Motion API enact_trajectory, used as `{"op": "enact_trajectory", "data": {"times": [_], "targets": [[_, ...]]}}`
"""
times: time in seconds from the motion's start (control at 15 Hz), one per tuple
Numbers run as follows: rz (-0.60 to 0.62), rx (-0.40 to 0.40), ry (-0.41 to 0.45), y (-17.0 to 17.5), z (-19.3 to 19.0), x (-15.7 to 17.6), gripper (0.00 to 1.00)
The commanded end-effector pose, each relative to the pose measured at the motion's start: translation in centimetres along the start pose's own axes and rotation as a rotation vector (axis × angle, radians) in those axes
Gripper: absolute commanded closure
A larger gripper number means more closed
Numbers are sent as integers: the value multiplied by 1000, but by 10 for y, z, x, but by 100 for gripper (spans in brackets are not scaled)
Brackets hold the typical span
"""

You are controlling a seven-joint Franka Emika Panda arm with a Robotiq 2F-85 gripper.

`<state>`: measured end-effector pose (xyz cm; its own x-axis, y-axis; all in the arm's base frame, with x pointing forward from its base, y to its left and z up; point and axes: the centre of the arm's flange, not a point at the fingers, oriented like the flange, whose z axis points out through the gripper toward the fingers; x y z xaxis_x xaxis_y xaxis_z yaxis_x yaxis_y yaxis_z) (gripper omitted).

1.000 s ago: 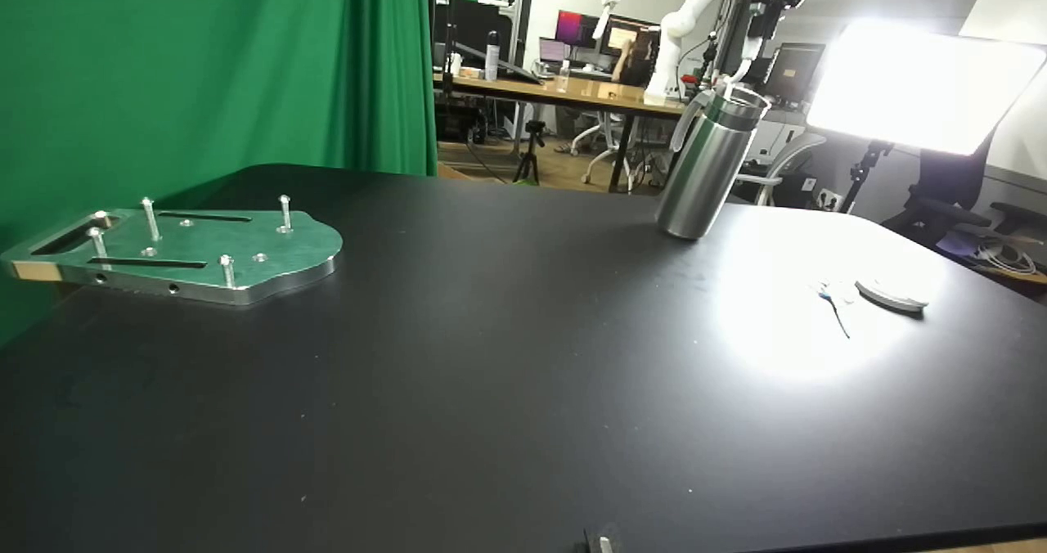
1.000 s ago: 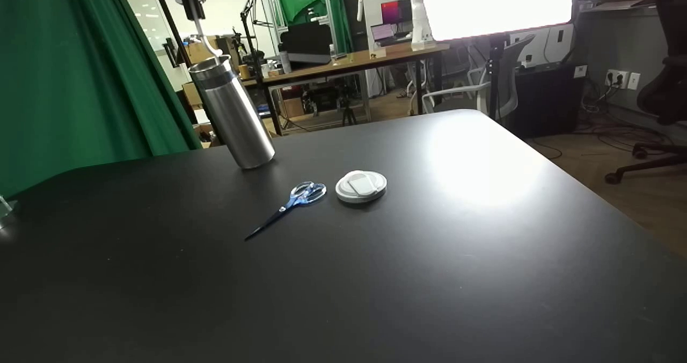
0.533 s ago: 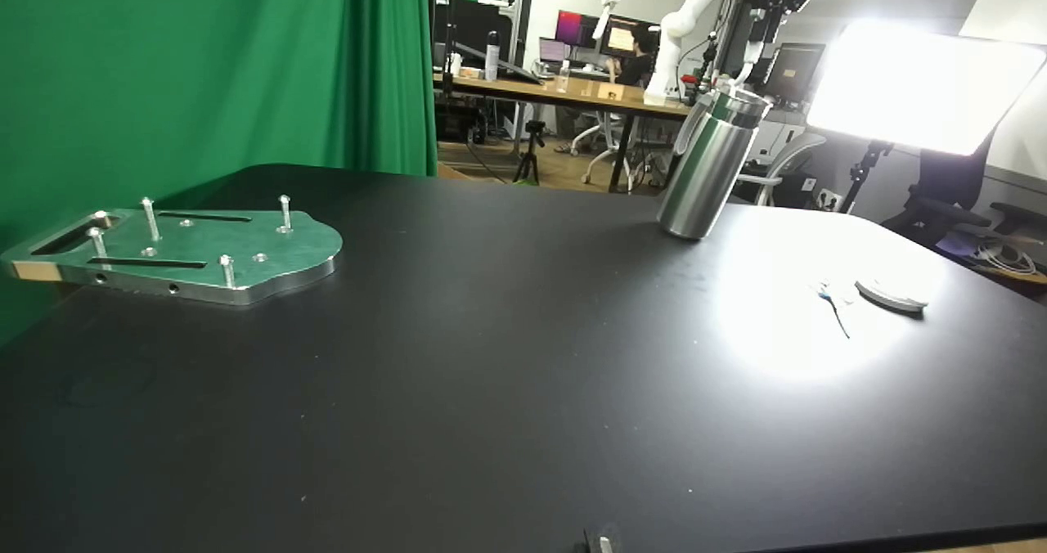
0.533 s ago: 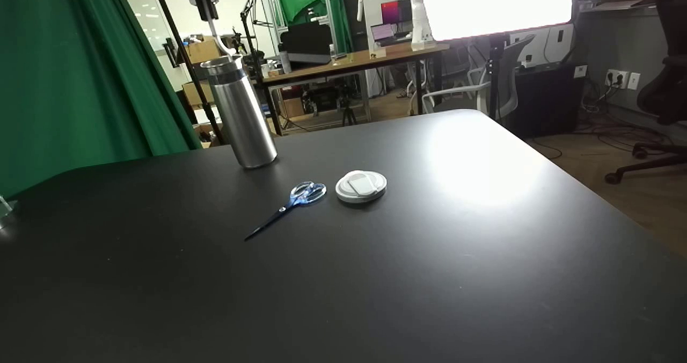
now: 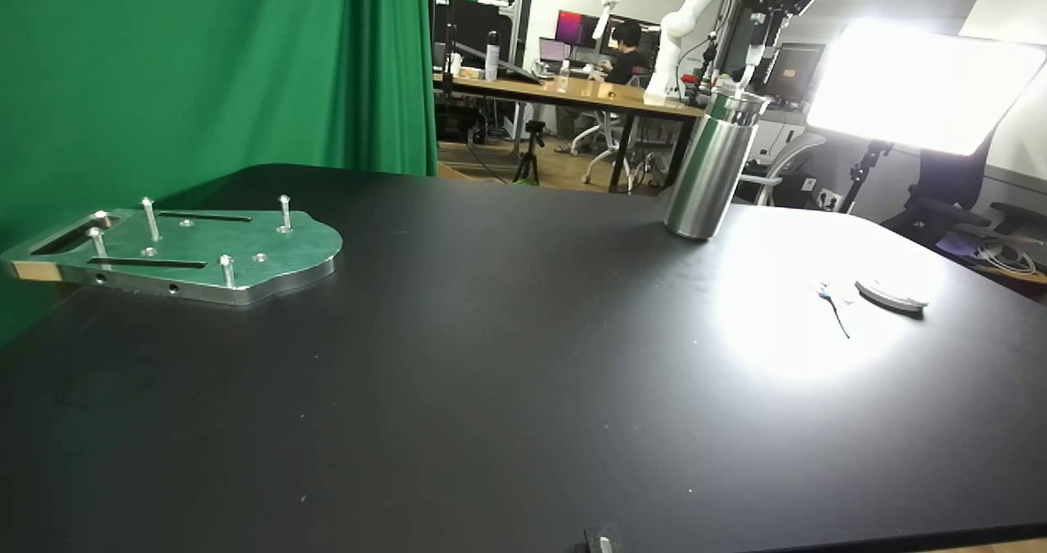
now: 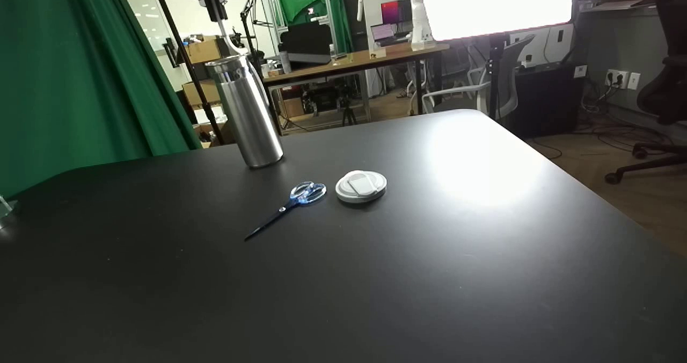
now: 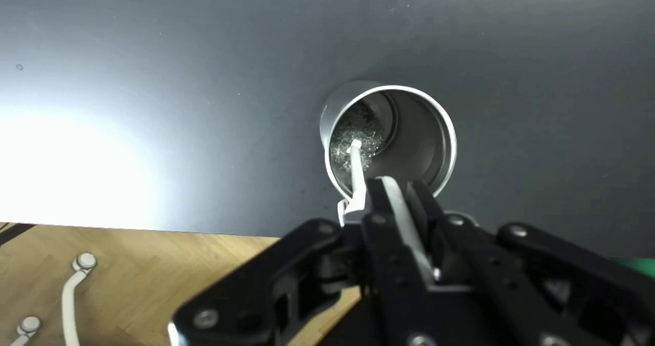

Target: Use the brush to scrub inside the jar

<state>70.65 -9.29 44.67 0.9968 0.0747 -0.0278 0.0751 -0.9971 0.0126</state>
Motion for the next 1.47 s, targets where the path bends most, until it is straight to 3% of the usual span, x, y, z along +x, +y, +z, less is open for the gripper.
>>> {"op": "enact_trajectory", "data": {"times": [0.0,1.0,1.4], "targets": [[37,-21,-4,-4,6,-6,96],[8,-47,-86,-33,50,-5,96],[4,-43,-50,-31,30,-9,96]]}}
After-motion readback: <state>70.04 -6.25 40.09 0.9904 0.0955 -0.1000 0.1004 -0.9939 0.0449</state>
